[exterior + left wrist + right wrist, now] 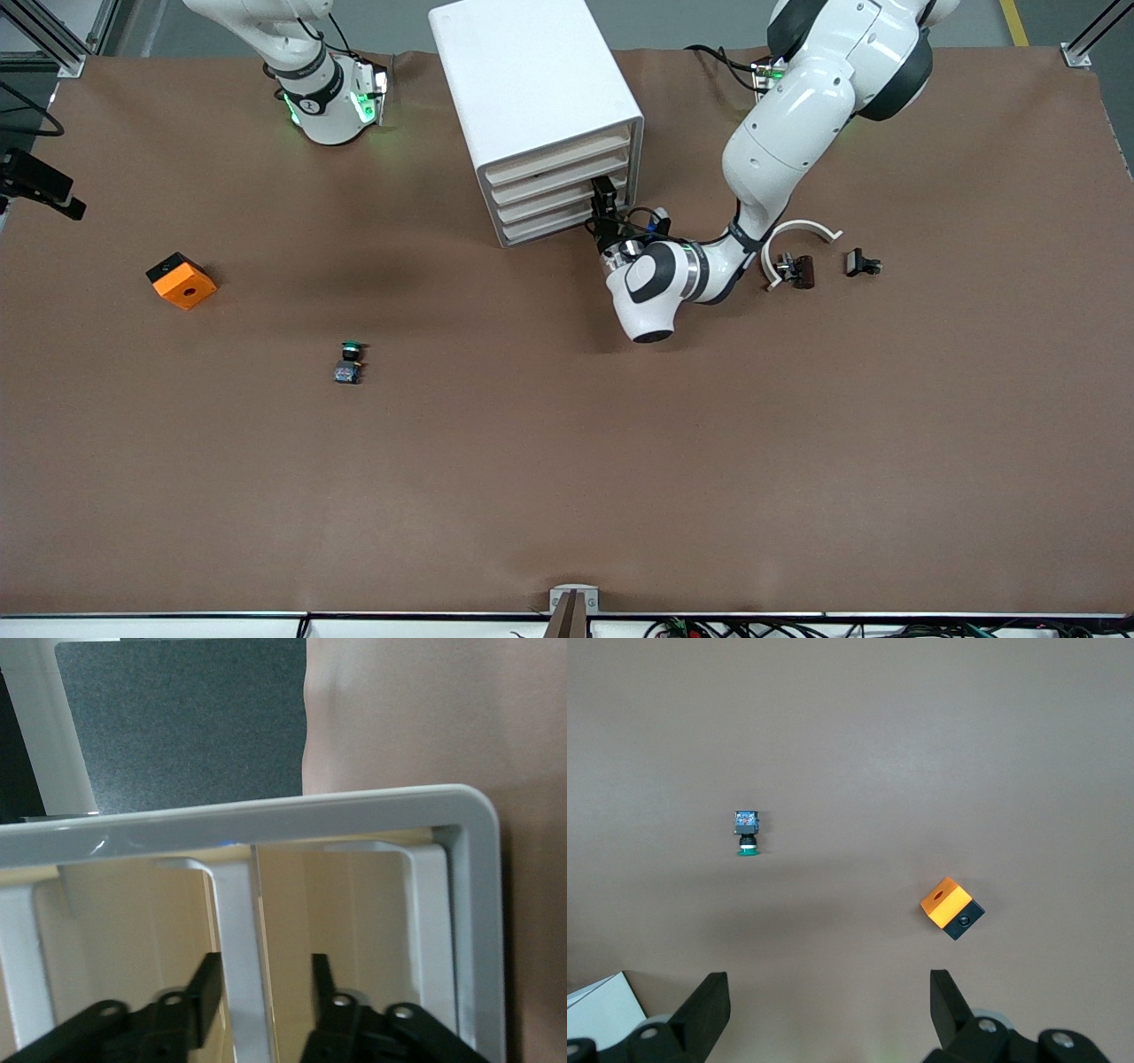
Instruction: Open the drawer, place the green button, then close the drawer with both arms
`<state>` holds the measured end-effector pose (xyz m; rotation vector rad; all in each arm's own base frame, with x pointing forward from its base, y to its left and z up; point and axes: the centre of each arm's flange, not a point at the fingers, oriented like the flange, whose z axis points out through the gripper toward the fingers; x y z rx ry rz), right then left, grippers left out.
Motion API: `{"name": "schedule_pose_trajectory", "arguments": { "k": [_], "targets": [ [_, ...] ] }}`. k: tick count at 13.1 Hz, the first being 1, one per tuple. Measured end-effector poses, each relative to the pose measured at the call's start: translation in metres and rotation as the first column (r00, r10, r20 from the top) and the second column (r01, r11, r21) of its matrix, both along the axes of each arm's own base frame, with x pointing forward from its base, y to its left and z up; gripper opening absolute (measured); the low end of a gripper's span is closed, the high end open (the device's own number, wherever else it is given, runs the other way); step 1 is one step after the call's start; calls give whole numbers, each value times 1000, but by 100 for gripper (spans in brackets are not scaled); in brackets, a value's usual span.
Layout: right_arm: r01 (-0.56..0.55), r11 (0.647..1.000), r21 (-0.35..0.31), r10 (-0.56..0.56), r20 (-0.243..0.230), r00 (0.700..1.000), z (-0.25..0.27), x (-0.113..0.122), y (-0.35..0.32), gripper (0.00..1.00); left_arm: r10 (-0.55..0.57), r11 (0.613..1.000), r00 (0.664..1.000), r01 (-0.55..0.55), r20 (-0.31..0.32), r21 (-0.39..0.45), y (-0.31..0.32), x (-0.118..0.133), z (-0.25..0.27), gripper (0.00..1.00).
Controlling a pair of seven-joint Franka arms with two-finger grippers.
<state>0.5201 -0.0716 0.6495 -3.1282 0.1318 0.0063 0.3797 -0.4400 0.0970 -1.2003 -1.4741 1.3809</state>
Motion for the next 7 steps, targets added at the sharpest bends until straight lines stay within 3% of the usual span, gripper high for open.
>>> {"name": "schedule_pose_trajectory", "arguments": {
  "k": [1,3,7],
  "targets": [
    [0,1000,0,0,0,1000,0,0,0,100,-5,1000,1000,5,-1,0,-2,-2,0,43],
    [0,1000,0,0,1,1000,0,0,0,100,-7,1000,1000,7,0,-1,-3,-3,0,23],
    [-1,1000,-1,1,8,1000,3,0,0,100,10,1000,1000,-10,9,-4,1,7,2,13]
  ]
}}
